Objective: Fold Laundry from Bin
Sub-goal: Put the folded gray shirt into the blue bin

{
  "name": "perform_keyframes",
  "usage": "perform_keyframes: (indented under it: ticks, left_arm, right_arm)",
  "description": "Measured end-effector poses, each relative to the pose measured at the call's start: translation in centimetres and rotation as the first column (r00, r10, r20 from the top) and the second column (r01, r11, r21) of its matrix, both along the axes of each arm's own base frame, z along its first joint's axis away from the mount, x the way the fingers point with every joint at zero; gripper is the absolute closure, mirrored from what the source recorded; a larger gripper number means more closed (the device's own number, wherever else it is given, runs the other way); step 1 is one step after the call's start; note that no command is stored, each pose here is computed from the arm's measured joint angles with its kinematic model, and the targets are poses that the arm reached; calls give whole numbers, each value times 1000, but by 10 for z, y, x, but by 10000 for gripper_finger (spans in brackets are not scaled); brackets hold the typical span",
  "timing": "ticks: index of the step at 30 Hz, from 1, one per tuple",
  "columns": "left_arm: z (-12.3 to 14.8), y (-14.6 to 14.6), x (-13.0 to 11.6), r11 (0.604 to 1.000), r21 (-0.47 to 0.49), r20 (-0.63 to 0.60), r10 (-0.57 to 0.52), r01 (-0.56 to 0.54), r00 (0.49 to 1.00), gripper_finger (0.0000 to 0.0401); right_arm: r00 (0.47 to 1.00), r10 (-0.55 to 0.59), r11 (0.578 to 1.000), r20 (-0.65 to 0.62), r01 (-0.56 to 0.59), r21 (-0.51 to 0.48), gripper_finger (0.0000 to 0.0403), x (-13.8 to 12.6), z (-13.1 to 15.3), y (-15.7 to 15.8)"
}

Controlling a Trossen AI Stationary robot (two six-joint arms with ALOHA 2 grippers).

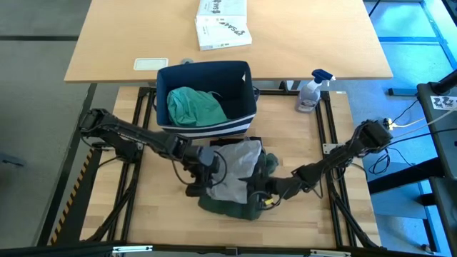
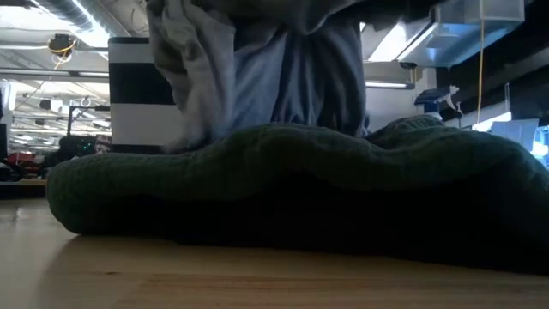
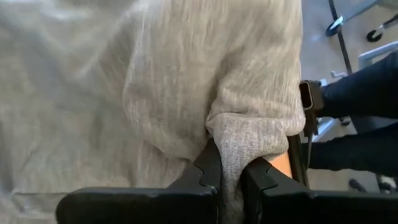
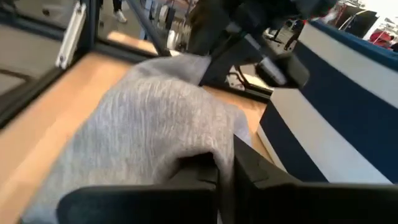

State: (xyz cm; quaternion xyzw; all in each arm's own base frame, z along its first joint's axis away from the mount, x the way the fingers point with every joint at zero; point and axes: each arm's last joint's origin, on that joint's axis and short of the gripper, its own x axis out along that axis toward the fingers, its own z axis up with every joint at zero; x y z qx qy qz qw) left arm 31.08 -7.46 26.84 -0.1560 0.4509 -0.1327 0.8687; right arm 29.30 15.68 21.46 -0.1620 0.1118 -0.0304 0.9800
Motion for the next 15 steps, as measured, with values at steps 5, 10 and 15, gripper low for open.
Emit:
perform_keyframes:
  ticks: [5,10,15]
  left_arm:
    - [3,-8,-2,1000,23,20,-17,17,1000,394]
    - [37,-13,-6,999,34,85,-11,8,996,394]
    - [88,-10,-16,997,71,130,33,-43,991,394]
  right_arm:
    - [999,13,997,33,-15,78,397,-6,18,-6]
    - [1000,-3,990,26,0,138,399,-10,48,-21]
    - [999,40,992,38,-44,121,401,-2,105,-36]
